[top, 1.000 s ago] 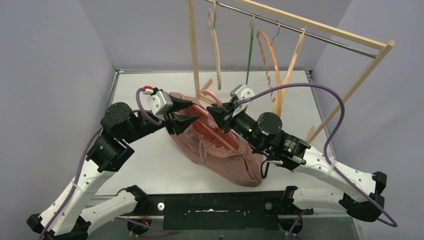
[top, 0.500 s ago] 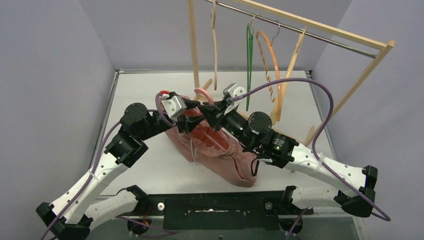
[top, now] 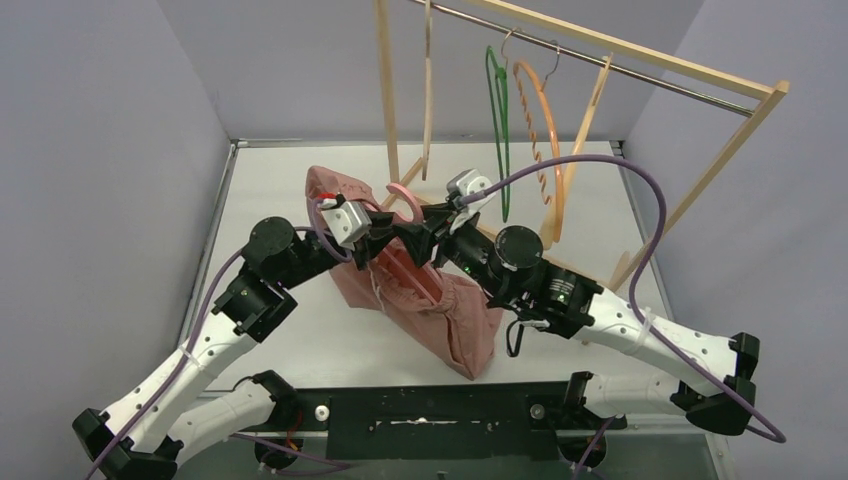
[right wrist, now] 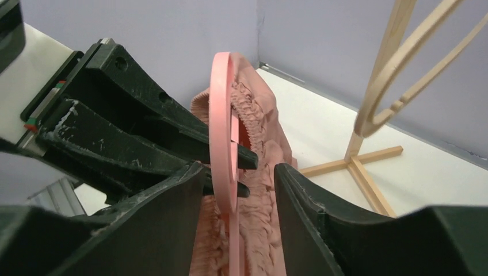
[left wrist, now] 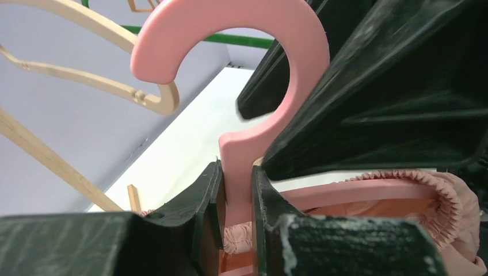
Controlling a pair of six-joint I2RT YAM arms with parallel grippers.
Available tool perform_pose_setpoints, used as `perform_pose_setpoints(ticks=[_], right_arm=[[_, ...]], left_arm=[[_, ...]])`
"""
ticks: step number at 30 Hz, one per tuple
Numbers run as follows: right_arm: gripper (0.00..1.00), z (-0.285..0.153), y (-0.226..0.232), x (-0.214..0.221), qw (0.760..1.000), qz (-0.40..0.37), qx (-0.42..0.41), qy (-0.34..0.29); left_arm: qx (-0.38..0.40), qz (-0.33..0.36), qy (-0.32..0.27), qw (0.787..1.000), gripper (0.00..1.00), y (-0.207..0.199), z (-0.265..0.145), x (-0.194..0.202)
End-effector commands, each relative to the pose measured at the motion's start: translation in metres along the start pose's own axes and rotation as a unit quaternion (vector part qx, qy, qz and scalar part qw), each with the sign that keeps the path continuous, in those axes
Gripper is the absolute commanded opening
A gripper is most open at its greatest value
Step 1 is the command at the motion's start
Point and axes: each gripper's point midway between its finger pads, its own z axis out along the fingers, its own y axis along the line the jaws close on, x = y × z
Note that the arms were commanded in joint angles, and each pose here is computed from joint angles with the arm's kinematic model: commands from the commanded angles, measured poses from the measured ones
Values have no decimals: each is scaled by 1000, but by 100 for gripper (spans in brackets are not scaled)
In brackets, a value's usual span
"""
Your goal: Place the shorts on the hanger
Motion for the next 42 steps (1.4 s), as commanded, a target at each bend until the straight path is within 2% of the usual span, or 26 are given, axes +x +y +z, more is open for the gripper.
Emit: perform_pose_setpoints(ticks=[1, 7, 14, 24, 33, 36, 42], right_arm=[[54, -40, -8, -28, 1000, 25, 6, 2], [61, -74, -25, -9, 997, 32, 34, 69], [62, -76, -14, 20, 988, 14, 9, 155], [69, -85, -4, 58, 975, -15, -32, 219], [69, -88, -5, 73, 968, -32, -36, 247], [58, -89, -6, 68, 969, -35, -33, 243], [7, -95, -8, 45, 980, -11, -29, 196]], left_arm=[[-19, 32, -42, 998, 0, 7, -9, -27], [-21, 18, -53, 998, 0, 6, -9, -31], [-35, 6, -66, 997, 0, 12, -5, -40], [-88, -15, -78, 993, 0, 31, -5, -49], [-85, -46, -116, 988, 0, 29, -6, -66], [-84, -54, -126, 987, 0, 28, -7, -69], [-86, -75, -133, 984, 0, 29, -6, -67]])
